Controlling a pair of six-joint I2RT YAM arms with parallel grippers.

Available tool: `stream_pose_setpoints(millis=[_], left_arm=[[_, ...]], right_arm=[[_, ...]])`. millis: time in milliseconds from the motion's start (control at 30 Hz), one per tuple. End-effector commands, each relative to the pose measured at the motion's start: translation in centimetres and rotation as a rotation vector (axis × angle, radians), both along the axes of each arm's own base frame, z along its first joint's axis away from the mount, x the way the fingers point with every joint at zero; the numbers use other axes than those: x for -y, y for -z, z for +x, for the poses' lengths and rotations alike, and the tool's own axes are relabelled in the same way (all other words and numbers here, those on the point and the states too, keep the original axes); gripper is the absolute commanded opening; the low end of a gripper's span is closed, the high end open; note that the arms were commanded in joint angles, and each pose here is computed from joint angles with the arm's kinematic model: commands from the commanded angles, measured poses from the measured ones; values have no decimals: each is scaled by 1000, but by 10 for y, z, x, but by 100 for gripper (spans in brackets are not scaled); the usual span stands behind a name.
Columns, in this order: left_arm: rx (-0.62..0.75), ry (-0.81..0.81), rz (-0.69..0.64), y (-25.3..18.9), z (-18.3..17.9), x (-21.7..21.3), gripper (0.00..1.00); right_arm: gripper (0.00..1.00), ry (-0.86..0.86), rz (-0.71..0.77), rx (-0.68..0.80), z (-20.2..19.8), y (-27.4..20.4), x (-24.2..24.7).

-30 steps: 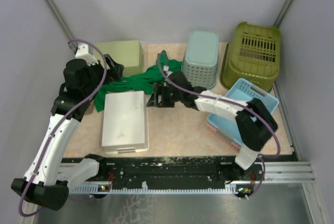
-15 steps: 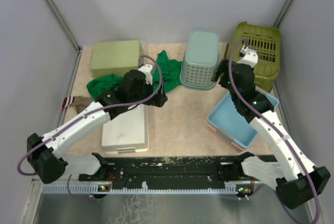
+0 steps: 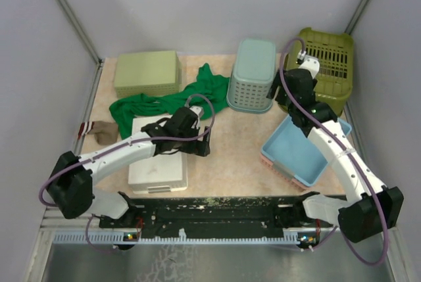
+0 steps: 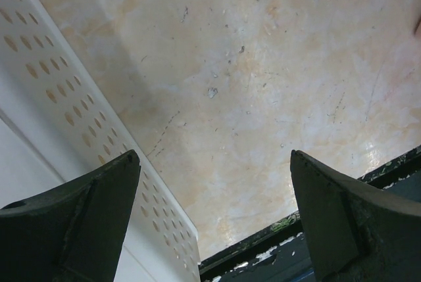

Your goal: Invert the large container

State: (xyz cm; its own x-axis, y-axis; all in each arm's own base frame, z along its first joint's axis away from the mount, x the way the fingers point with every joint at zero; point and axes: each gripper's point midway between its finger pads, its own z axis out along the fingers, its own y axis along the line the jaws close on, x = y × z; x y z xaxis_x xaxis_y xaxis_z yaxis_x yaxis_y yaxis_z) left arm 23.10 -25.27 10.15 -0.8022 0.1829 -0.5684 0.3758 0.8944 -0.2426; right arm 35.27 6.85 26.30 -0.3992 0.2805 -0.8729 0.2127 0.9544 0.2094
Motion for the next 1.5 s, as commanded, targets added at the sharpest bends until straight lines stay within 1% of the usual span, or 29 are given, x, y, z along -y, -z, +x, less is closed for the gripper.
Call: stream_pose_setpoints(millis=[0,100,267,367,467,533,700,800,933,1100,1200,1300,1367,1467], left_arm=[[-34,-47,19,8,1,-4,100],[-49,-94,55,14,8,-21,100],[-74,-204,55,15,26,-62,100],[-49,-262,45,6,39,-83,100],[6,-268,37,-10,51,-92,100],[42,-245,-3,-26,56,-85,100],[103,-88,-263,-74,54,-37,100],[139,-22,-366,-97,51,-12,100],[164,53,-386,-110,45,17,100],[145,107,-399,-106,34,43,100],[128,117,-415,-101,31,46,100],[125,114,-397,-94,31,44,100],[123,104,-371,-88,32,40,100],[121,82,-333,-76,35,35,100]], right_arm=[[75,-68,69,67,10,-25,-18],[75,-89,78,55,10,-19,-22],[74,-126,66,63,7,-14,-25],[73,-145,56,83,6,-16,-26],[73,-159,59,100,5,-19,-28],[73,-165,57,100,6,-21,-29],[73,-164,51,83,10,-24,-30],[74,-154,46,76,16,-29,-30],[74,-149,29,55,29,-31,-33],[74,-131,-11,-12,52,-23,-35],[74,-121,-38,-49,64,-16,-35],[74,-123,-38,-82,69,-12,-35],[74,-155,-21,-89,66,-10,-41],[72,-208,15,-100,52,-1,-48]])
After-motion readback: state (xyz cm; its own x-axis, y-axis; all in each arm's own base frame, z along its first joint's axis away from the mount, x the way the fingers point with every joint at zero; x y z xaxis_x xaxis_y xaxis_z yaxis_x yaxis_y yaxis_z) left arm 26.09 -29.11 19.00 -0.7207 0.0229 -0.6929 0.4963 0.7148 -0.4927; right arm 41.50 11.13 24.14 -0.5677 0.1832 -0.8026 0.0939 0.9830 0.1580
